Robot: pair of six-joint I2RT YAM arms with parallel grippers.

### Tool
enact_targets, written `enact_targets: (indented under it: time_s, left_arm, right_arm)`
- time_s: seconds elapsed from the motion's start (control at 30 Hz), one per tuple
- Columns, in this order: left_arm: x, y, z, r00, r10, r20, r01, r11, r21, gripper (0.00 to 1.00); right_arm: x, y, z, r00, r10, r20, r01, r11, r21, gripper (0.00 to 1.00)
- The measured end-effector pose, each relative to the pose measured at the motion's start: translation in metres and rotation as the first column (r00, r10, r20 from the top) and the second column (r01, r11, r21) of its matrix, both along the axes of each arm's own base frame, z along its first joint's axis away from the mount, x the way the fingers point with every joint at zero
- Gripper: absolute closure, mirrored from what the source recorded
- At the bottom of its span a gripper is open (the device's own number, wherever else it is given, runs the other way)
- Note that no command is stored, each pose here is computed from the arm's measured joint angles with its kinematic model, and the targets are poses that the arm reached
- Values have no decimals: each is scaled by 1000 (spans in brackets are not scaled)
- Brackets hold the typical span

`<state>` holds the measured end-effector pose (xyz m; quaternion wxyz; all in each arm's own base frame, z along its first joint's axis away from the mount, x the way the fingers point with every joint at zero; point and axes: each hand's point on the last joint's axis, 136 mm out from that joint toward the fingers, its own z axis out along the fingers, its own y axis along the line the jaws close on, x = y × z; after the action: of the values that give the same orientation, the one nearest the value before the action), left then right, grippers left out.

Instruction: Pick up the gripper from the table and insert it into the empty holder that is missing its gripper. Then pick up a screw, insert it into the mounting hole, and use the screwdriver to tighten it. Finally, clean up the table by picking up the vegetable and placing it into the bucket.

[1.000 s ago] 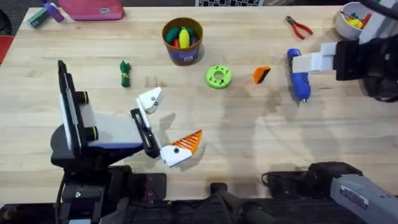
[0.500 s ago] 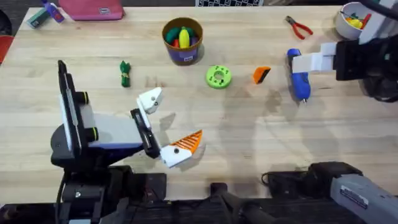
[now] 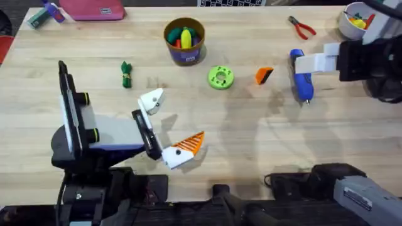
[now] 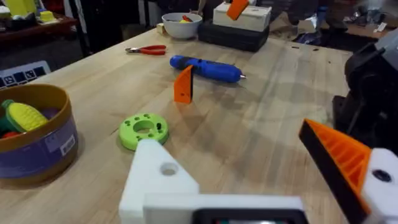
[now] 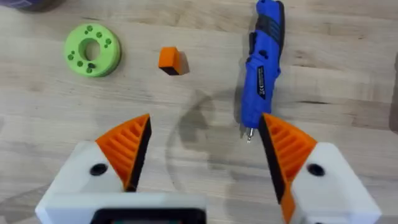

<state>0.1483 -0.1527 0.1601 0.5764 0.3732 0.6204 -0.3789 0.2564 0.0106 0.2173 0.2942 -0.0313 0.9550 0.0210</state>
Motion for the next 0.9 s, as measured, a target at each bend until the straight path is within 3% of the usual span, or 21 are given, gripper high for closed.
enact_targets:
  time_s: [0.33,0.7,0.9]
  left_arm:
    - [0,0,0,1000,0,0,0,1000,0,14]
    - [0,0,0,1000,-2,0,2,1000,0,14]
    - [-1,0,0,1000,-4,0,4,1000,0,13]
  right_arm:
    - [3,3,0,1000,5,-5,-5,1000,3,9]
    - [35,44,-7,956,112,-270,-113,993,11,8]
    - [58,59,-44,909,153,-387,-165,986,1,9]
